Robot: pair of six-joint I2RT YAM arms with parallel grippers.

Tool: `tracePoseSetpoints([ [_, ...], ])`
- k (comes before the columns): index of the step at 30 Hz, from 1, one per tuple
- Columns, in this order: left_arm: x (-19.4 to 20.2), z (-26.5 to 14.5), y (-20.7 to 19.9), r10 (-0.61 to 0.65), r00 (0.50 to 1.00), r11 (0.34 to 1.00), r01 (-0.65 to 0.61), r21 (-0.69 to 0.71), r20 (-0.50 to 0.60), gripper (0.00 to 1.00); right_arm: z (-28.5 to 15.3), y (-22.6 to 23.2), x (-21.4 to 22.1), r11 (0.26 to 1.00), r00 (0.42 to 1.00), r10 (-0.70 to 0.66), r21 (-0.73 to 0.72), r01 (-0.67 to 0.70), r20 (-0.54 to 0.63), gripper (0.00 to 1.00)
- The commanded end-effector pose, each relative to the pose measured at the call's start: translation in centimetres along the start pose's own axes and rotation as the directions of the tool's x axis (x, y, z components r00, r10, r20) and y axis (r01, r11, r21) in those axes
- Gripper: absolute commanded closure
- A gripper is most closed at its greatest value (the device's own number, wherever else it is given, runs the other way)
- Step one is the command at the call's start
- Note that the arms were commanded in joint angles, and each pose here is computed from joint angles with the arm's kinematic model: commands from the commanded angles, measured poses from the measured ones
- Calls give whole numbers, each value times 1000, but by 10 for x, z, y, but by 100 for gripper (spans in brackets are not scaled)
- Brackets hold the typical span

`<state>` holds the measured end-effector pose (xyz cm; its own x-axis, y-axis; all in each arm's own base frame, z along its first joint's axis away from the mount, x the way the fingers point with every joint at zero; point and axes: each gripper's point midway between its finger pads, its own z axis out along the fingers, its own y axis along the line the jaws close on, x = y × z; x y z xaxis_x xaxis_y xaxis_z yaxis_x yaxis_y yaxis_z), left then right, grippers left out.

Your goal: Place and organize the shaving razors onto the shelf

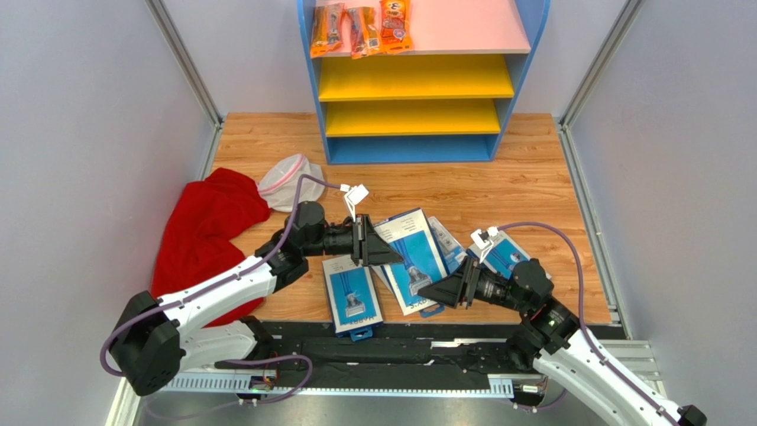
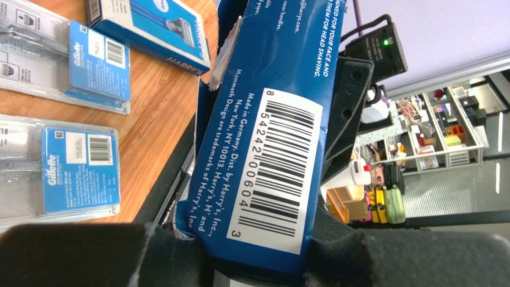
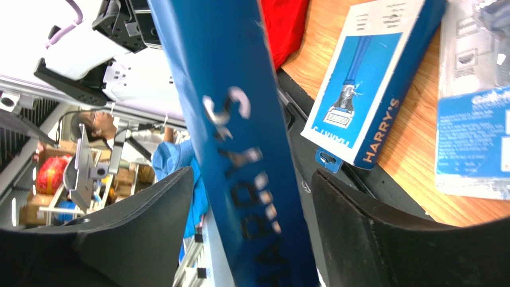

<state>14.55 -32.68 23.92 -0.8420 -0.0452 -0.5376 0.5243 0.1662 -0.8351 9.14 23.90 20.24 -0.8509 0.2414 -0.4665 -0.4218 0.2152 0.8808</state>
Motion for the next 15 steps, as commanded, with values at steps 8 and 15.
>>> tracePoseSetpoints([
  [8,-25,-9,-26,76,994,994,-83,76,82,100,-9,-9,-4,998,996,39,48,-43,79,68],
  [15,-27,-14,-24,82,993,994,-88,66,86,100,-12,-14,-3,996,996,34,78,-40,76,64],
])
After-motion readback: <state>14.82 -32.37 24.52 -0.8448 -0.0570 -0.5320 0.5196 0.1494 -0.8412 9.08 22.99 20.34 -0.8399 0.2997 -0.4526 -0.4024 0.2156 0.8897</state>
